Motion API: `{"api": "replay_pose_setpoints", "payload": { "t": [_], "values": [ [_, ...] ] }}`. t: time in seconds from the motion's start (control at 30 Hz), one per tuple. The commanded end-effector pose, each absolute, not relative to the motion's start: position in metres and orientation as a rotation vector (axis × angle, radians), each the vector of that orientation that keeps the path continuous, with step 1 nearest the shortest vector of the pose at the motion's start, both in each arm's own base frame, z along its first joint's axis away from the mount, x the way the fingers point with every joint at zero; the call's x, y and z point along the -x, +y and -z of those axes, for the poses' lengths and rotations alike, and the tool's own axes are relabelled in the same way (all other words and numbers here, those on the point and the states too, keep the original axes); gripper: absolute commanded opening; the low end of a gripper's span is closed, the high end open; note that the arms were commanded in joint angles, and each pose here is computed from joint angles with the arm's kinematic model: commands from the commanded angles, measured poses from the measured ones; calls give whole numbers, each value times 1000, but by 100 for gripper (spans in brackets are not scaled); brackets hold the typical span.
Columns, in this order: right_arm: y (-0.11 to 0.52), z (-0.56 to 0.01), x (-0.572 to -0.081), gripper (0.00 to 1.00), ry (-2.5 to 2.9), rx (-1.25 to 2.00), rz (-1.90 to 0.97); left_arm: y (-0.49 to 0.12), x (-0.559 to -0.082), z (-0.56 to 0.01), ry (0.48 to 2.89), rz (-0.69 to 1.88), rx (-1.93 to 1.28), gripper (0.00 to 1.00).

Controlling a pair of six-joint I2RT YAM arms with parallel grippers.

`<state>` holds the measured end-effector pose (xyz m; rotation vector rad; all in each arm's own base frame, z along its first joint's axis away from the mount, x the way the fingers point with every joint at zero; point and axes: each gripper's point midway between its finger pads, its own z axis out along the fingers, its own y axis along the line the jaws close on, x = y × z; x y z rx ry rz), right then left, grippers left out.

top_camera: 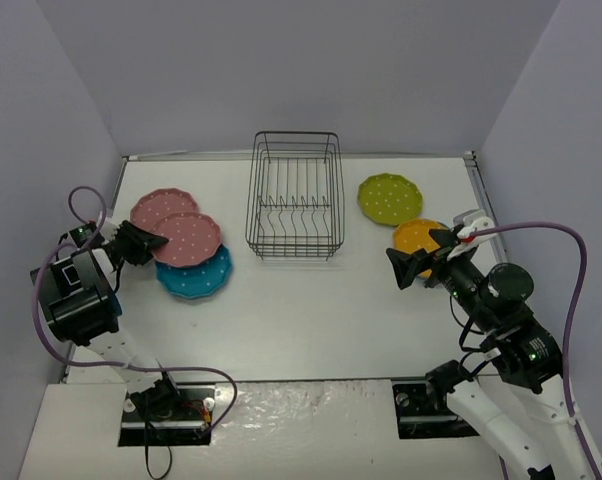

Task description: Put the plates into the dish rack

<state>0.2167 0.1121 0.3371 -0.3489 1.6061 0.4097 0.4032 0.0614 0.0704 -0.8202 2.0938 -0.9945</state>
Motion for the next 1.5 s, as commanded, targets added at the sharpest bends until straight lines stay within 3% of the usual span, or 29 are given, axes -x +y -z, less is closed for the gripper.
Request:
{"api": "replay_pose_setpoints", "payload": {
  "t": [0.0,0.17,0.53,0.97,1.47],
  "values": [
    [113,-362,-219,100,1523,340,-414,63,-418,-167,1913,967,654,0],
    [115,-364,-218,100,1520,349,-425,60,-416,-210,1830,969,619,0],
    [117,-370,-215,100,1507,356,-445,55,-407,-249,1798,923,587,0],
    [120,-372,-217,100,1512,356,-464,-24,-383,-385,1800,514,393,0],
    [115,-382,-211,100,1496,330,-459,-142,-429,-401,1863,26,108,0]
  ]
}}
